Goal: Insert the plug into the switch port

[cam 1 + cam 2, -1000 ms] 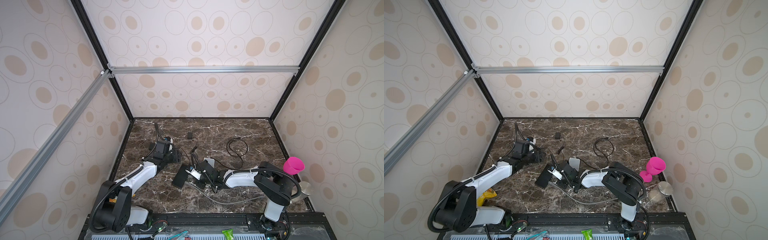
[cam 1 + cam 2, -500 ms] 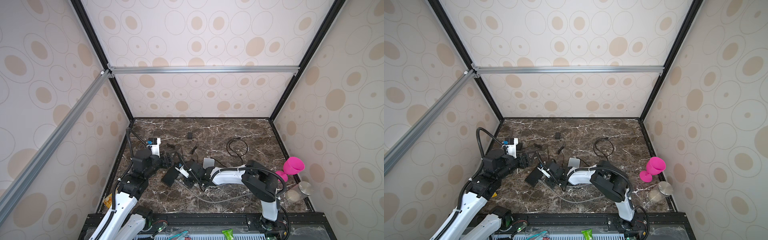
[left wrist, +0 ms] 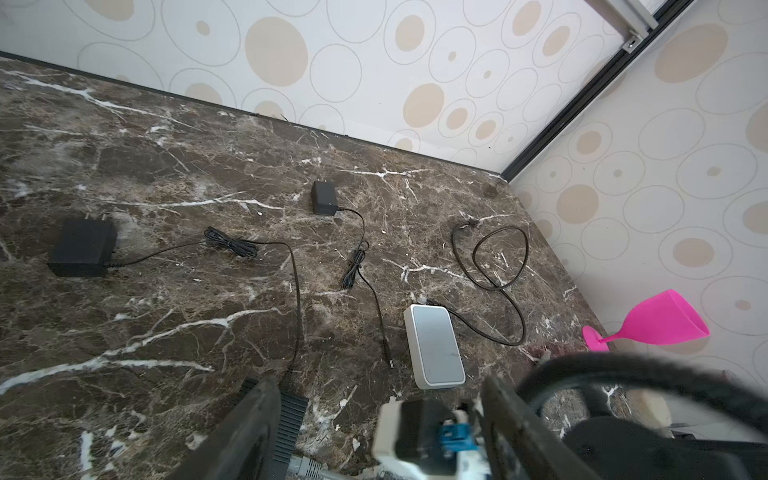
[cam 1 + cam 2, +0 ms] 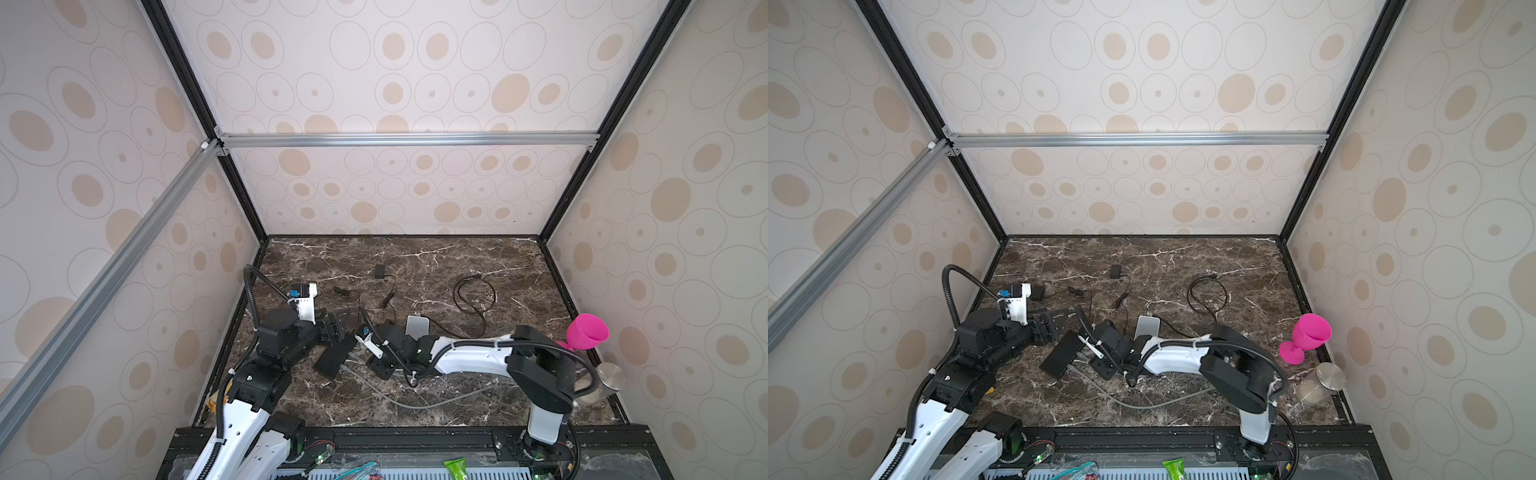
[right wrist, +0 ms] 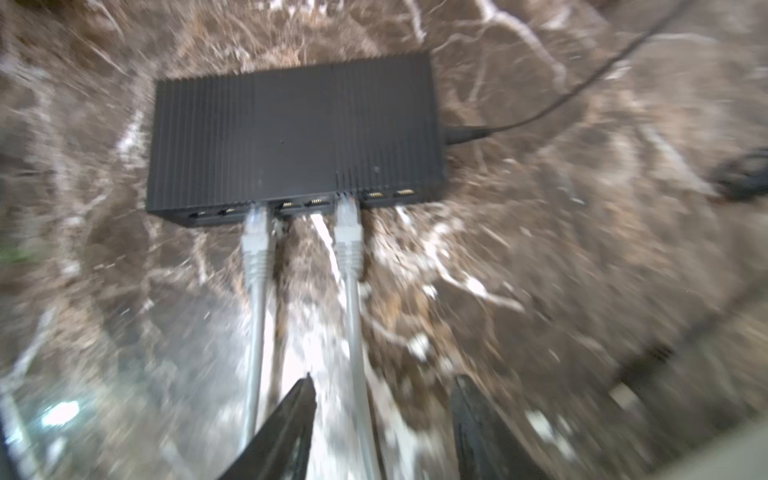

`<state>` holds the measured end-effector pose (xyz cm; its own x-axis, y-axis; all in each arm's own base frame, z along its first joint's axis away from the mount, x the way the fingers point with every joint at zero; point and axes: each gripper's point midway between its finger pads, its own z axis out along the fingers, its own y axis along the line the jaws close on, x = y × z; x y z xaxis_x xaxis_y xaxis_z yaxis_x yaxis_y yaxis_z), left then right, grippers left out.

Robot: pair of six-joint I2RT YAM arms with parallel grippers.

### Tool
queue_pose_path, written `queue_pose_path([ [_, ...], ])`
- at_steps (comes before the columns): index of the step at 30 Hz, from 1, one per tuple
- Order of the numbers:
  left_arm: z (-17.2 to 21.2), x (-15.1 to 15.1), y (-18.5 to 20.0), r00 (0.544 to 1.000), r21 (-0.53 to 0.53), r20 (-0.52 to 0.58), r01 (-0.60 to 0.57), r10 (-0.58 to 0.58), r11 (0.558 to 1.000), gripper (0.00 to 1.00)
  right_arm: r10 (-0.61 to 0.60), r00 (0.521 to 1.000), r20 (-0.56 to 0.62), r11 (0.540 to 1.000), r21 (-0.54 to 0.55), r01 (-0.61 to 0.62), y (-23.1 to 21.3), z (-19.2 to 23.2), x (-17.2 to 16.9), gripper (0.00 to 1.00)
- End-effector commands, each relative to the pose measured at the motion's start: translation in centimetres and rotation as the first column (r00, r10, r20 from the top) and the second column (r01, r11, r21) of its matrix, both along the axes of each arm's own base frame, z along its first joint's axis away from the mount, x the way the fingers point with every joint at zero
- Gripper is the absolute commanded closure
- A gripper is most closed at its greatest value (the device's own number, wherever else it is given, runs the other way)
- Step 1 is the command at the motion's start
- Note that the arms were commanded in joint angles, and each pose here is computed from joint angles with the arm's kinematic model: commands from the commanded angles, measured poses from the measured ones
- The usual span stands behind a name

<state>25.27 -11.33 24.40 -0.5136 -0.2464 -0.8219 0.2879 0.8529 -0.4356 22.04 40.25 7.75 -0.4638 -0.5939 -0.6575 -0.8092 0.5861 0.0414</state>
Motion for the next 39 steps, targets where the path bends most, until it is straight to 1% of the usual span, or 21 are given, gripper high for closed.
queue_pose_path([
  [1,2.1,-0.3,-0.5,0.995,-0.007,0.084,0.047,-0.046,0.999,0.24,-0.153,0.988,0.001,0.988,-0.014,0.153,-3.9,2.3,1.9,0.48],
  [5,3.6,-1.0,0.0,0.986,0.017,0.162,0.042,-0.044,0.999,0.24,-0.3,0.953,-0.036,0.954,0.011,0.301,-6.8,4.1,3.6,0.51],
  [7,3.2,-1.0,0.4,0.984,0.021,0.178,0.023,-0.026,1.0,0.25,-0.359,0.932,-0.056,0.932,0.028,0.361,-7.5,4.7,4.4,0.51],
  [9,3.3,-1.1,0.2,0.982,0.017,0.185,0.031,-0.033,0.999,0.23,-0.396,0.917,-0.049,0.917,0.034,0.398,-7.9,5.0,5.1,0.51],
  [14,3.4,-1.1,0.0,0.981,0.008,0.19,0.043,-0.044,0.999,0.23,-0.425,0.905,-0.039,0.905,0.0,0.425,-7.8,4.6,6.1,0.51],
  [17,3.5,-1.2,-0.1,0.98,0.009,0.193,0.051,-0.052,0.999,0.23,-0.441,0.895,-0.073,0.898,-0.028,0.44,-7.3,3.9,6.2,0.51],
  [19,3.8,-1.4,-0.4,0.976,0.001,0.205,0.07,-0.069,0.998,0.23,-0.468,0.878,-0.102,0.883,-0.028,0.468,-7.0,3.8,6.3,0.51],
  [21,4.0,-1.6,-0.5,0.973,-0.006,0.219,0.081,-0.078,0.997,0.23,-0.49,0.862,-0.13,0.871,-0.027,0.49,-7.0,4.3,6.2,0.51],
  [23,4.1,-1.6,-0.5,0.971,-0.012,0.225,0.088,-0.083,0.996,0.23,-0.507,0.851,-0.133,0.861,-0.031,0.508,-7.3,5.5,6.1,0.51],
  [27,4.0,-1.5,-0.7,0.97,-0.018,0.224,0.099,-0.093,0.995,0.23,-0.603,0.794,-0.075,0.798,-0.039,0.602,-9.9,8.2,6.5,0.51],
  [28,3.9,-1.4,-0.7,0.971,-0.018,0.22,0.099,-0.093,0.995,0.23,-0.608,0.79,-0.077,0.794,-0.03,0.608,-10.2,8.5,6.3,0.51],
  [31,3.6,-1.2,-0.8,0.973,-0.015,0.208,0.104,-0.098,0.995,0.23,-0.609,0.786,-0.105,0.791,-0.001,0.612,-10.5,8.2,5.7,0.52],
  [33,3.2,-0.9,-0.7,0.976,-0.014,0.196,0.097,-0.092,0.995,0.23,-0.599,0.792,-0.117,0.796,0.014,0.605,-10.5,7.4,5.3,0.53],
  [36,2.7,-0.5,-0.5,0.982,-0.01,0.173,0.08,-0.078,0.997,0.23,-0.574,0.81,-0.119,0.815,0.009,0.579,-10.5,6.0,4.9,0.53],
  [39,2.0,0.1,-0.3,0.987,-0.006,0.144,0.067,-0.065,0.998,0.23,-0.534,0.84,-0.094,0.845,-0.023,0.535,-10.4,5.0,4.7,0.53],
])
